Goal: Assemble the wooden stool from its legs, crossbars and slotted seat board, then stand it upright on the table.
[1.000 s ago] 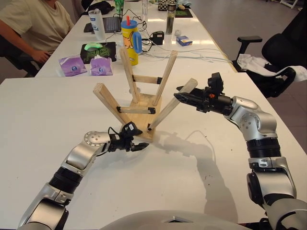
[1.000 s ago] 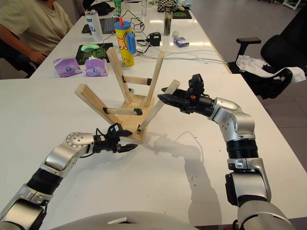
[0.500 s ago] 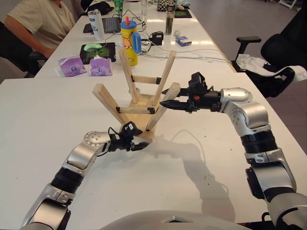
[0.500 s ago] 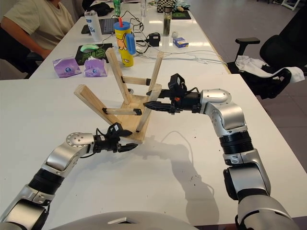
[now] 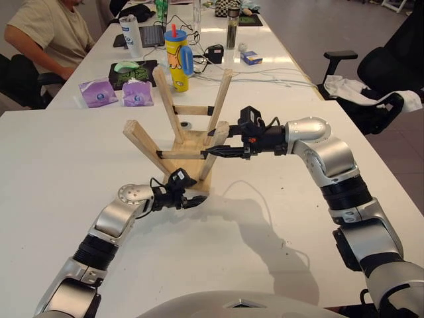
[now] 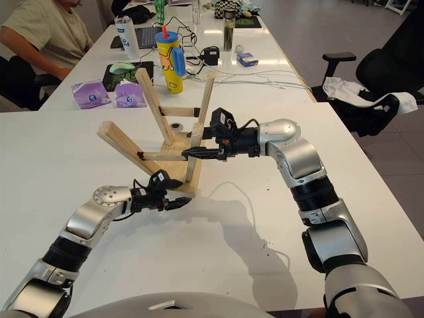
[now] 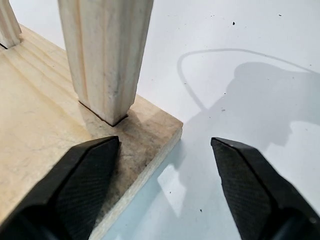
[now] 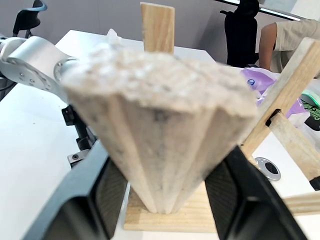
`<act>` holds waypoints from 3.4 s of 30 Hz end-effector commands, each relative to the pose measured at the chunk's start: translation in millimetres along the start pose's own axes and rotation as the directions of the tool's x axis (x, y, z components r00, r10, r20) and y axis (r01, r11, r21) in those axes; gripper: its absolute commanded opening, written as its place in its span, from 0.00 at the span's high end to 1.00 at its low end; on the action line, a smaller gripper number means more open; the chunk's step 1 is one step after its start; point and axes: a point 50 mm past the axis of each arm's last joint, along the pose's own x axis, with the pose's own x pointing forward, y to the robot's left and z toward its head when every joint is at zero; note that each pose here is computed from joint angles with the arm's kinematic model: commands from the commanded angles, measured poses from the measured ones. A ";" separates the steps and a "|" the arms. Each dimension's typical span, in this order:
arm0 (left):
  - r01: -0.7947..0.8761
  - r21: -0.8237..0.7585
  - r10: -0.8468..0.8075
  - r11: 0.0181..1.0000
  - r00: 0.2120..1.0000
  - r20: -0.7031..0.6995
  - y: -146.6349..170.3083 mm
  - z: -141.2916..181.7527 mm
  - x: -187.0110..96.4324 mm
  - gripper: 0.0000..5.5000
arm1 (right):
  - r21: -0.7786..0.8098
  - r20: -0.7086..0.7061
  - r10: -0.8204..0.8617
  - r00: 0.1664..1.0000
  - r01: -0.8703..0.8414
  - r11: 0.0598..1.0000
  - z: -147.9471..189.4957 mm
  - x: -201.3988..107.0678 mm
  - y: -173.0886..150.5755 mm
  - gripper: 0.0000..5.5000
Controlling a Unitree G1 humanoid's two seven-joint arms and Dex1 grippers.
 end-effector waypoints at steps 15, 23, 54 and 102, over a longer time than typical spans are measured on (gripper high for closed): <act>-0.022 -0.108 0.011 0.994 0.995 -0.098 -14.8 -33.5 5.1 0.38 | 0.167 -0.167 0.034 0.985 -0.005 0.986 -52.5 26.3 -6.7 0.63; -0.173 -0.054 0.179 0.983 0.976 0.126 -4.6 1.0 -54.3 0.38 | 0.118 -0.192 0.025 0.981 -0.002 0.993 -48.1 20.3 -6.3 0.63; -0.270 -0.157 0.236 0.950 0.950 -0.205 -6.1 -78.5 -23.5 0.38 | 0.281 -0.096 -0.262 0.960 0.279 0.918 -75.5 -17.6 16.8 0.43; -0.799 -0.396 0.881 0.453 0.333 0.336 -34.2 -35.6 -121.5 0.38 | 0.514 -0.096 -0.924 0.370 0.814 0.273 -67.0 -11.7 41.5 0.69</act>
